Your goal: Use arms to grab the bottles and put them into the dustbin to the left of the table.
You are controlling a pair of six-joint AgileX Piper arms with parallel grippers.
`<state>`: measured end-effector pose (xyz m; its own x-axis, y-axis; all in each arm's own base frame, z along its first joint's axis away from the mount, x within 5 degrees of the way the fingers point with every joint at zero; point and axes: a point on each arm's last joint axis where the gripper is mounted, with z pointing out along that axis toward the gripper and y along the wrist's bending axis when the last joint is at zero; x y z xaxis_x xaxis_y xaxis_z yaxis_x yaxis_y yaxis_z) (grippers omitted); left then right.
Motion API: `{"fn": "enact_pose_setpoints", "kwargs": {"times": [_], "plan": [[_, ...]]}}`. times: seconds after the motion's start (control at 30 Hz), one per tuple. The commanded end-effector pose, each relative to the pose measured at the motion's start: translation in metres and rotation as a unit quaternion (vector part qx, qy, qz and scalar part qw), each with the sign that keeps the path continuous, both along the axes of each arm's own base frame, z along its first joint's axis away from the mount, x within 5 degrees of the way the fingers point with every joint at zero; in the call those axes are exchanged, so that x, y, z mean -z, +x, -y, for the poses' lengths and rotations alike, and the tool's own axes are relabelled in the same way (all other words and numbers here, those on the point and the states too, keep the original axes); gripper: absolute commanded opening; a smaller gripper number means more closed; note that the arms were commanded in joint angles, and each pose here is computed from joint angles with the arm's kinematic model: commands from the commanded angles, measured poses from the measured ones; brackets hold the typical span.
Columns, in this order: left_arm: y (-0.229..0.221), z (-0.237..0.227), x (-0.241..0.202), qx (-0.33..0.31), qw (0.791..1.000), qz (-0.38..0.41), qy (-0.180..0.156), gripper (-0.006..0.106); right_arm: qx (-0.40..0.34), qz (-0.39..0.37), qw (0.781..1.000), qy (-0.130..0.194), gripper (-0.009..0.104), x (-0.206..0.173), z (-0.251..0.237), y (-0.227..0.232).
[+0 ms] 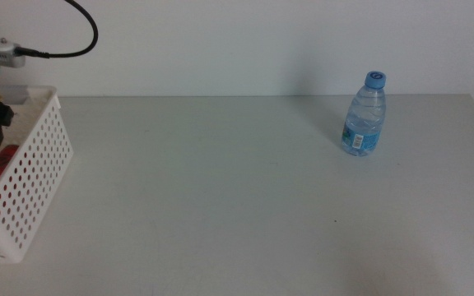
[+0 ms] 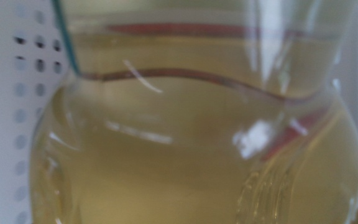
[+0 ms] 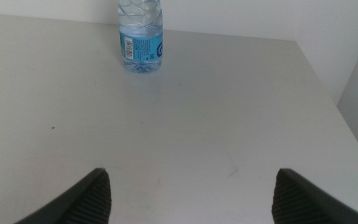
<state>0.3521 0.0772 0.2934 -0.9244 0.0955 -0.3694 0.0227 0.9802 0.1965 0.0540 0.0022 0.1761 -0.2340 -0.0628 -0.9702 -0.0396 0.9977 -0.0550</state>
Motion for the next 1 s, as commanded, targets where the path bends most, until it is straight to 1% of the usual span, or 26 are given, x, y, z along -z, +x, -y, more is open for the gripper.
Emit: {"fn": "enact_pose_setpoints", "kwargs": {"times": [0.0,0.1,0.23,0.33,0.4,0.43,0.47,0.5,0.53,0.73,0.8,0.83,0.9,0.97], "plan": [[0.003,-0.002,-0.026,0.003,0.998,0.061,0.017,-0.001,0.005,0.054,0.998,-0.008,0.066,-0.011,0.001,0.0],[0.008,-0.003,-0.012,0.002,0.999,0.034,0.012,0.004,0.005,0.054,0.998,-0.008,0.066,-0.011,0.001,0.0],[0.013,-0.003,0.004,0.0,1.0,0.008,-0.003,0.02,0.005,0.054,0.998,-0.008,0.066,-0.011,0.001,0.0],[0.015,-0.003,0.011,-0.001,1.0,-0.003,-0.006,0.039,0.005,0.054,0.998,-0.008,0.066,-0.011,0.001,0.0],[0.015,-0.003,0.012,-0.001,1.0,-0.005,-0.006,0.056,0.005,0.054,0.998,-0.008,0.066,-0.011,0.001,0.0],[0.015,-0.003,0.011,-0.001,1.0,-0.005,-0.005,0.066,0.005,0.054,0.998,-0.008,0.066,-0.011,0.001,0.0],[0.015,-0.003,0.01,-0.001,1.0,-0.002,-0.005,0.084,0.005,0.054,0.998,-0.008,0.066,-0.011,0.001,0.0],[0.015,-0.003,0.009,-0.001,1.0,-0.002,-0.005,0.091,0.005,0.054,0.998,-0.008,0.066,-0.011,0.001,0.0],[0.014,-0.002,0.008,-0.002,1.0,0.001,-0.007,0.094,0.005,0.054,0.998,-0.008,0.066,-0.011,0.001,0.0],[0.005,0.01,-0.012,0.007,1.0,0.02,-0.014,0.094,0.005,0.054,0.998,-0.008,0.066,-0.011,0.001,0.0],[-0.002,0.016,-0.026,0.009,0.999,0.041,-0.024,0.094,0.005,0.054,0.998,-0.008,0.066,-0.011,0.001,0.0],[-0.005,0.019,-0.033,0.009,0.998,0.054,-0.035,0.094,0.005,0.054,0.998,-0.008,0.066,-0.011,0.001,0.0],[-0.013,0.031,-0.048,0.028,0.995,0.079,-0.054,0.094,0.005,0.054,0.998,-0.008,0.066,-0.011,0.001,0.0],[-0.021,0.05,-0.064,0.078,0.989,0.102,-0.069,0.094,0.005,0.054,0.998,-0.008,0.066,-0.011,0.001,0.0]]}}
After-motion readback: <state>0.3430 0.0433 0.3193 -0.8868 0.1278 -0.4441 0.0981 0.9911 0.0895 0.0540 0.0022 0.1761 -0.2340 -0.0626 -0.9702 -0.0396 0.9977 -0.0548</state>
